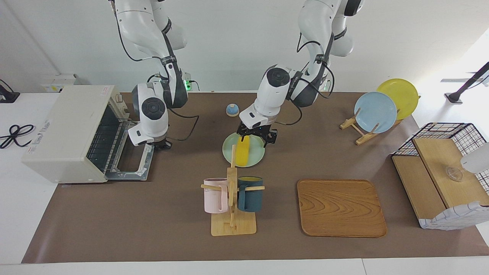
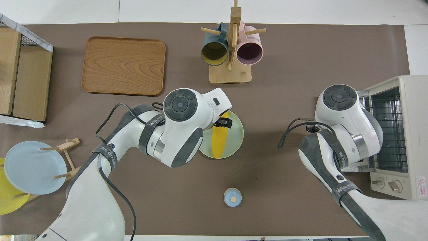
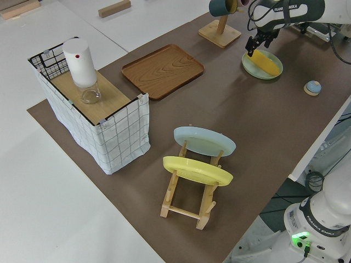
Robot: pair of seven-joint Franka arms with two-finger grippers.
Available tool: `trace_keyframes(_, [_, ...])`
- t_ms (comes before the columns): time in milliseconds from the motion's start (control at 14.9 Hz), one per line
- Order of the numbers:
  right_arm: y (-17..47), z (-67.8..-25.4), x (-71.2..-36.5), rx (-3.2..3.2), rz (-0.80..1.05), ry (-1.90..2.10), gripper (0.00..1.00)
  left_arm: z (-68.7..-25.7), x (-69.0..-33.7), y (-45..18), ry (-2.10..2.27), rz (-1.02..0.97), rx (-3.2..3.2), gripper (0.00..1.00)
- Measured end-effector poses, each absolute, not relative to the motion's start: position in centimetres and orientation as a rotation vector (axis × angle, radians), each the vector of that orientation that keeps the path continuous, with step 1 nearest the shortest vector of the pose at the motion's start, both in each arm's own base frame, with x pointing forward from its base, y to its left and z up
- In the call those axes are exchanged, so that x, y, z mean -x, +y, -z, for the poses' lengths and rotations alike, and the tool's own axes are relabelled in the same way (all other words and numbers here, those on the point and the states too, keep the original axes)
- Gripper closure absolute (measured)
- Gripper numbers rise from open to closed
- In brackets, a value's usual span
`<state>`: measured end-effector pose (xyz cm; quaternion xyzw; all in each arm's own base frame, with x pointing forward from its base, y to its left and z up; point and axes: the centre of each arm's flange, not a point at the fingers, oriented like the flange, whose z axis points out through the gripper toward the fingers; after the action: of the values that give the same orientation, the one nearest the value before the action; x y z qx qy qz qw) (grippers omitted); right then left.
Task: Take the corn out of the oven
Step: 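Grasp the yellow corn with the left gripper while the right gripper withdraws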
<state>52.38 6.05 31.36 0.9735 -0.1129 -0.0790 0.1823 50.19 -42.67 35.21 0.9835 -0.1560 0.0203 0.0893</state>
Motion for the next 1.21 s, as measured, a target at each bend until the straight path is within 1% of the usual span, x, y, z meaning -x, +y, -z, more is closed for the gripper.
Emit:
trace_keyframes(134, [5.8, -35.0, -52.2, -2.722, 0.223, -0.272, 0.99, -34.5, -50.6, -43.4, -0.471, -0.055, -2.924, 0.0])
trace_keyframes(269, [4.2, -39.5, -52.1, -2.695, 0.24, -0.223, 0.99, -33.8, -50.5, -43.8, -0.477, -0.052, -2.924, 0.0])
trace_keyframes(470, [-1.6, -44.8, -52.0, -2.709, 0.269, -0.146, 0.99, -32.4, -50.4, -44.2, -0.483, -0.047, -2.926, 0.0])
trace_keyframes(604, [-5.0, -46.4, -51.5, -2.744, 0.278, -0.115, 0.99, -31.8, -50.2, -44.4, -0.486, -0.036, -2.93, 0.0])
trace_keyframes(672, [-5.8, -46.9, -51.3, -2.77, 0.28, -0.115, 0.99, -31.6, -50.0, -44.5, -0.492, -0.032, -2.93, 0.0])
trace_keyframes(873, [-5.1, -48.4, -51.3, -2.807, 0.244, -0.11, 0.99, -31.4, -49.6, -44.8, -0.496, -0.027, -2.932, 0.03])
trace_keyframes(940, [-4.6, -49.1, -51.4, -2.813, 0.235, -0.106, 0.99, -31.4, -49.6, -44.8, -0.495, -0.027, -2.932, 0.11])
trace_keyframes(1075, [-3.4, -51.7, -51.6, -2.88, 0.24, -0.141, 0.99, -31.4, -49.6, -44.8, -0.491, -0.025, -2.933, 0.36])
trace_keyframes(1142, [-2.9, -53.5, -51.8, -2.924, 0.227, -0.162, 0.99, -31.5, -49.6, -44.8, -0.489, -0.028, -2.932, 0.44])
trace_keyframes(1209, [-2.5, -55.3, -52.2, -2.958, 0.2, -0.175, 0.97, -31.5, -49.6, -44.9, -0.485, -0.027, -2.933, 0.44])
